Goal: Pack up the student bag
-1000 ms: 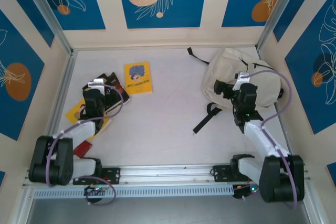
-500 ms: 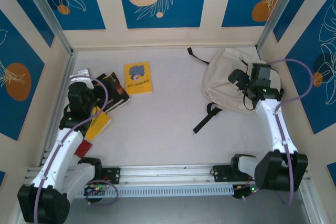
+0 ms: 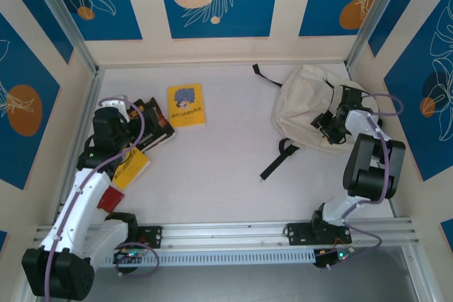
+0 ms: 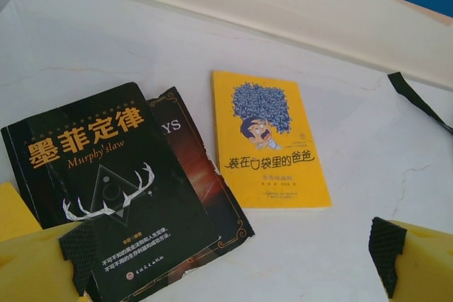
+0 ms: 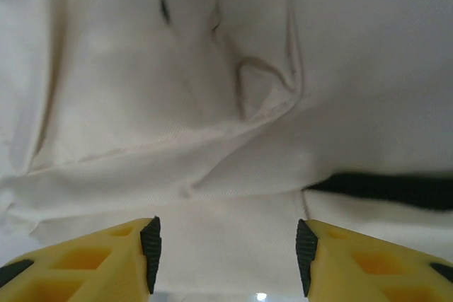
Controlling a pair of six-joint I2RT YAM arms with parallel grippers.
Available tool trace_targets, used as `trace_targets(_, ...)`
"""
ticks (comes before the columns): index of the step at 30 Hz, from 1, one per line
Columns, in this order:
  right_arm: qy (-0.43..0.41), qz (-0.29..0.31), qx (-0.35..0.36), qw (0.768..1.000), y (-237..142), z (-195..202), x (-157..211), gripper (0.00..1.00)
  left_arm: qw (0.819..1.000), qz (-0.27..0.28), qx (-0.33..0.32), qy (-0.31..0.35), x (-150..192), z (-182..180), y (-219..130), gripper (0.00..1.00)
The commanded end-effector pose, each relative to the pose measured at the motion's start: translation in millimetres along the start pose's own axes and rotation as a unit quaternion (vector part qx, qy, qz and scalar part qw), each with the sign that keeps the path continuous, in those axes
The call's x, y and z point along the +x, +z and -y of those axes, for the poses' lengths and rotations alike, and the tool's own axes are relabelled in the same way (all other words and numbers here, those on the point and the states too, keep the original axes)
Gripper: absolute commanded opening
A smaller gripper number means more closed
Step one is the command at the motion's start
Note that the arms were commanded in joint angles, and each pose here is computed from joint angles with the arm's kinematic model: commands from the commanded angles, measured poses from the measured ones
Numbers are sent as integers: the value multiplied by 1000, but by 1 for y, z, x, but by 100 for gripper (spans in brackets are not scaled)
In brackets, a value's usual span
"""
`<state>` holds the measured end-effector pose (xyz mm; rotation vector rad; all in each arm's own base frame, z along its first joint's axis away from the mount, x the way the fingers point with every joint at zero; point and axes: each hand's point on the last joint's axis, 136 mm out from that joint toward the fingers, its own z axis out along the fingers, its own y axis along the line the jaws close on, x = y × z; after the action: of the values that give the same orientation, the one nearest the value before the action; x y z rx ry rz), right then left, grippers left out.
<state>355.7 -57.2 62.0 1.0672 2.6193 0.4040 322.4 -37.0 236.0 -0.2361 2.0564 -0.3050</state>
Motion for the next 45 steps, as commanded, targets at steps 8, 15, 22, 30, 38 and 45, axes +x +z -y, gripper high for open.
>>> trace_targets(8, 26, -58, 69, 996, 31, 21, 13, 51, 1000, -1, 2, -6, 0, -1, 1, 100)
trace_targets(15, 6, -104, 27, 994, 41, -36, 56, 52, 1000, -2, 7, -4, 3, 0, 4, 100)
trace_targets(22, -23, -156, -43, 986, 53, -124, 117, 52, 1000, -15, 10, -12, 5, 2, 3, 100)
trace_targets(30, -123, -123, -28, 984, 26, -172, 127, 48, 999, -24, 18, -17, 7, 5, 5, 100)
trace_targets(38, -85, -46, -19, 995, -12, -101, 52, 68, 999, -36, 28, -25, 10, 9, 11, 100)
trace_targets(45, 16, -88, -30, 996, 15, -40, 6, 83, 997, -56, 58, -16, 14, 20, 14, 100)
